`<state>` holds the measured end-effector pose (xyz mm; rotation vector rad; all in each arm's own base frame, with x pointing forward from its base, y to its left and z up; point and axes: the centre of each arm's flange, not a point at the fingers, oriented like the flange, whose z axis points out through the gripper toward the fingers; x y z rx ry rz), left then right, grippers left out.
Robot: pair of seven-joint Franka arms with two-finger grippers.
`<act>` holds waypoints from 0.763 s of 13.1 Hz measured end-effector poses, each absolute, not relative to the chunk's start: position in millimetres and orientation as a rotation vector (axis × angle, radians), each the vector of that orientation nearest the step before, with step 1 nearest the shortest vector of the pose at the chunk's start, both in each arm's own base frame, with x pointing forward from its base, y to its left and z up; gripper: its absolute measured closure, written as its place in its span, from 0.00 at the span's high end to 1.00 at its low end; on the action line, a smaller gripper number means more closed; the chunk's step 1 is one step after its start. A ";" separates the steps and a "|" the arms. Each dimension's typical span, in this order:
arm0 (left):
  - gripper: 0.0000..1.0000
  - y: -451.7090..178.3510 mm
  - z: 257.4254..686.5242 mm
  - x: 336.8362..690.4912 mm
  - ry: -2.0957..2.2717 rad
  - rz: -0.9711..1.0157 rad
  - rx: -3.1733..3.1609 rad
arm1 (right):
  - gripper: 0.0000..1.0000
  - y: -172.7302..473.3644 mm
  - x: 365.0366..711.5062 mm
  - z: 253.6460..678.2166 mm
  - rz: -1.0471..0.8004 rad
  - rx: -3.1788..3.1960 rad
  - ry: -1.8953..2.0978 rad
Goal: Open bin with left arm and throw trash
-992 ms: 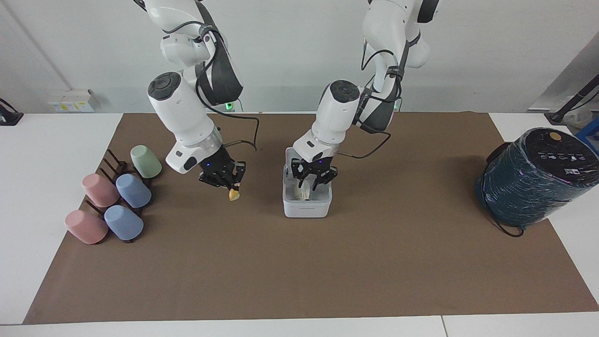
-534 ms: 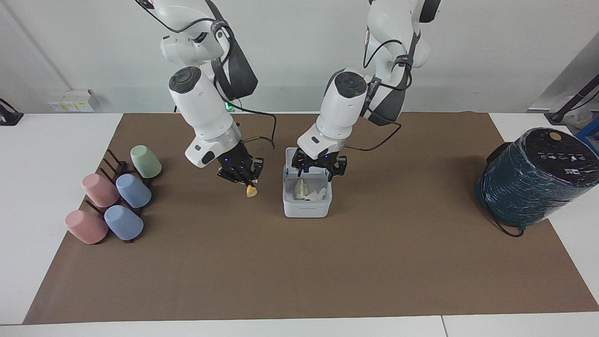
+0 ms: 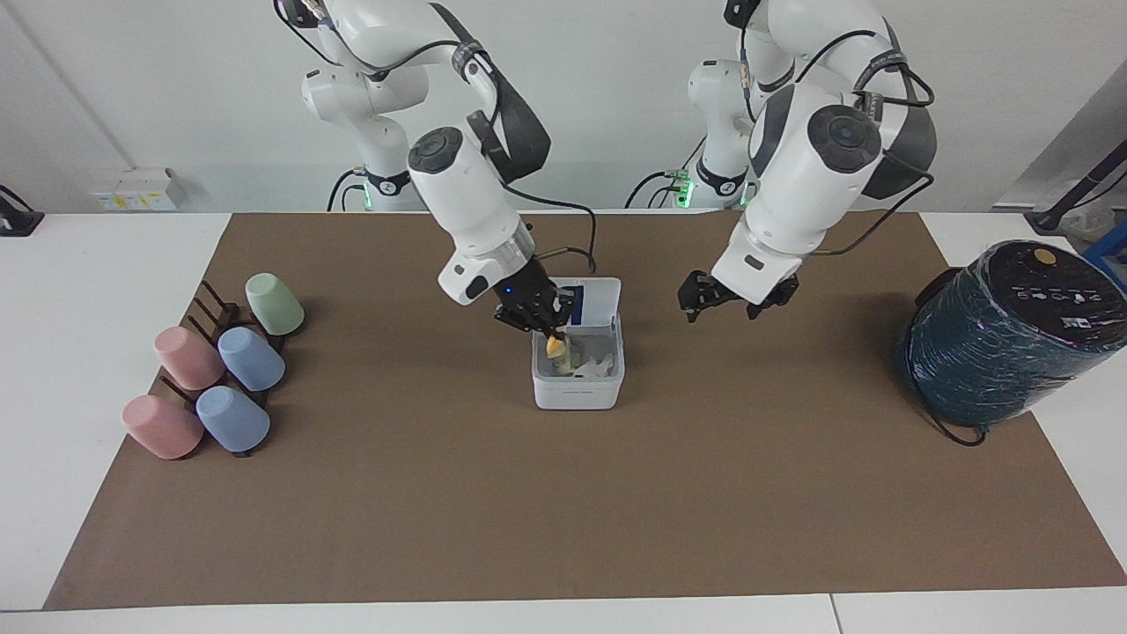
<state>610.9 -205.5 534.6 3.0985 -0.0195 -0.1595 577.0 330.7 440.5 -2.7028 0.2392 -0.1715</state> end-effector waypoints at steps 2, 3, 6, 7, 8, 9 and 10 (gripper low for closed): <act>1.00 -166.9 548.6 613.8 -0.036 -0.166 3.104 | 0.10 353.3 569.3 421.6 -0.142 -2.698 0.272; 1.00 -145.6 559.4 613.1 -0.060 -0.160 3.101 | 0.13 354.4 568.5 413.1 -0.125 -2.705 0.277; 1.00 -89.7 597.3 601.8 -0.143 -0.123 3.088 | 0.47 349.0 570.1 404.1 -0.111 -2.715 0.292; 1.00 -81.4 607.9 595.5 -0.170 -0.118 3.093 | 0.59 348.6 570.4 404.1 -0.112 -2.715 0.293; 1.00 -77.0 616.0 589.1 -0.199 -0.123 3.110 | 0.71 348.6 570.5 404.3 -0.113 -2.714 0.293; 1.00 -75.9 620.9 584.4 -0.222 -0.129 3.121 | 0.81 348.5 570.7 404.6 -0.116 -2.713 0.294; 1.00 -76.1 622.8 581.8 -0.238 -0.135 3.123 | 0.96 348.1 571.2 405.2 -0.119 -2.712 0.295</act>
